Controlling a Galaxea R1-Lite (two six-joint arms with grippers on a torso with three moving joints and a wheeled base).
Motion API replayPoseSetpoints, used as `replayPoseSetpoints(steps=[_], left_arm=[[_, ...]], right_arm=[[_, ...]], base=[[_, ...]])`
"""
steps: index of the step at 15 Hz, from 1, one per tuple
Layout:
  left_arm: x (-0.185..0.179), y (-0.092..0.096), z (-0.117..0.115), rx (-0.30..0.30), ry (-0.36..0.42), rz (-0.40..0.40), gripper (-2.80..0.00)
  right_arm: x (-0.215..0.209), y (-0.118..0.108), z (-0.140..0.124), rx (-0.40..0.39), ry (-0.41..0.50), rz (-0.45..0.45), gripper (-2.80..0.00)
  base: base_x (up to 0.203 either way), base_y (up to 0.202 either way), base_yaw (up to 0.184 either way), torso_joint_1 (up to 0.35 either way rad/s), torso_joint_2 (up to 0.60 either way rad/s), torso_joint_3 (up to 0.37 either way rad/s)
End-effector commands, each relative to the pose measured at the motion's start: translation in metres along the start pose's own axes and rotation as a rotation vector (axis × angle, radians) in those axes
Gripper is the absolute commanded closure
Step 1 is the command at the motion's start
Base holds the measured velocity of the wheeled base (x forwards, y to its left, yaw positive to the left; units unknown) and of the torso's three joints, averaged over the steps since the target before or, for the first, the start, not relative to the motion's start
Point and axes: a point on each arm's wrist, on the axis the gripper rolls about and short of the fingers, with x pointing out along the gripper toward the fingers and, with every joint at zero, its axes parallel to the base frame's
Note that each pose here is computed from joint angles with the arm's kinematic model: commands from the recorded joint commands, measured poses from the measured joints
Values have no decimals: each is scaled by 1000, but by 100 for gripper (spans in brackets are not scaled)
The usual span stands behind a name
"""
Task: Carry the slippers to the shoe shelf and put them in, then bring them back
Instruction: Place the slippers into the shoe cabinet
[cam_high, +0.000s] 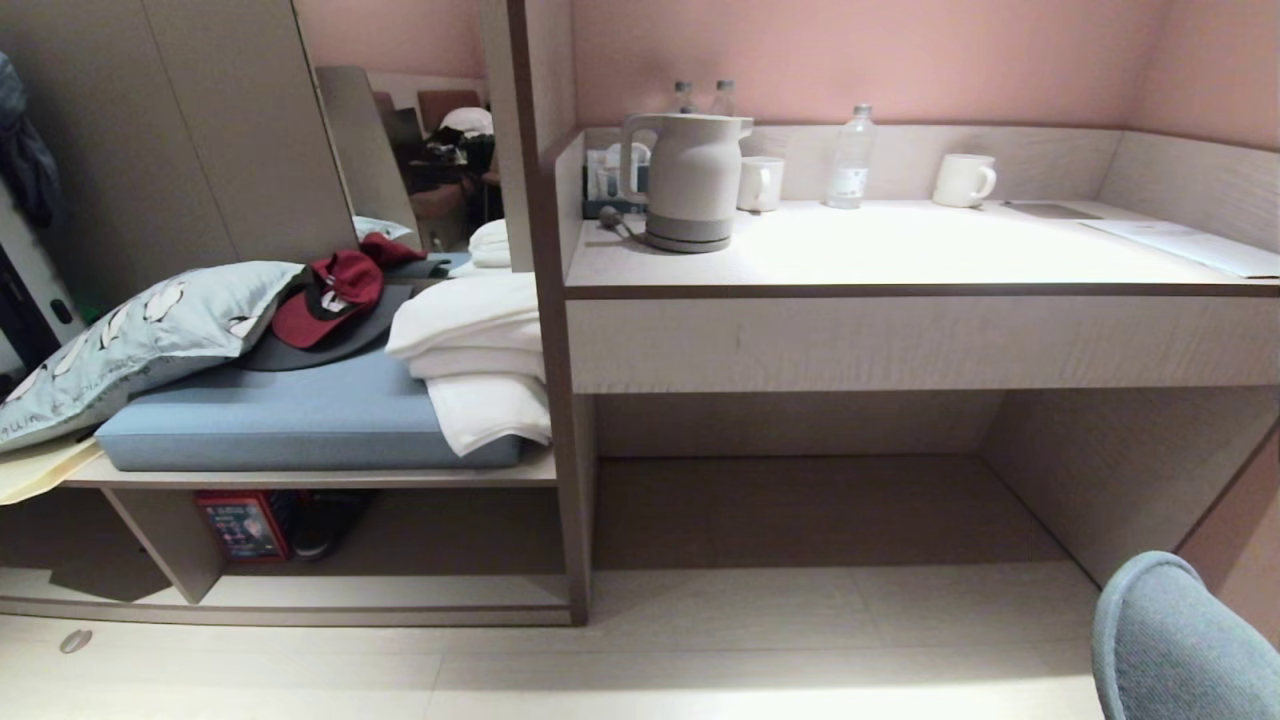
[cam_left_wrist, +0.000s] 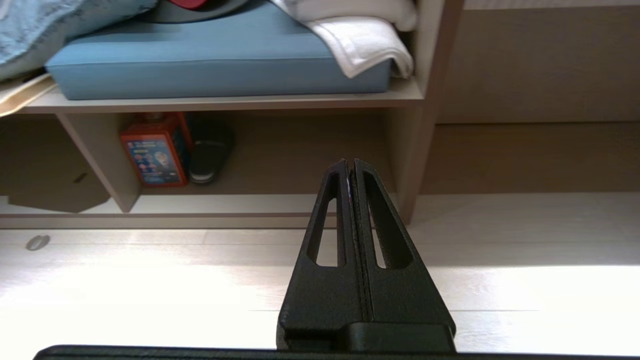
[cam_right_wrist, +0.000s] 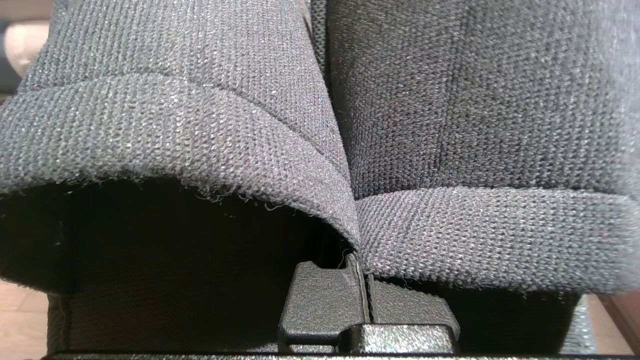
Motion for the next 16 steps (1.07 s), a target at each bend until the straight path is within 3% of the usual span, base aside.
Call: replayPoseSetpoints(steps=[1, 16], left_arm=[[0, 0, 0, -1, -1, 0, 0], [0, 0, 0, -1, -1, 0, 0]], right_arm=[[0, 0, 0, 0, 3, 0, 0], [0, 0, 0, -1, 3, 0, 0]], base=[[0, 196, -2, -1, 2, 7], [0, 196, -2, 2, 1, 2]])
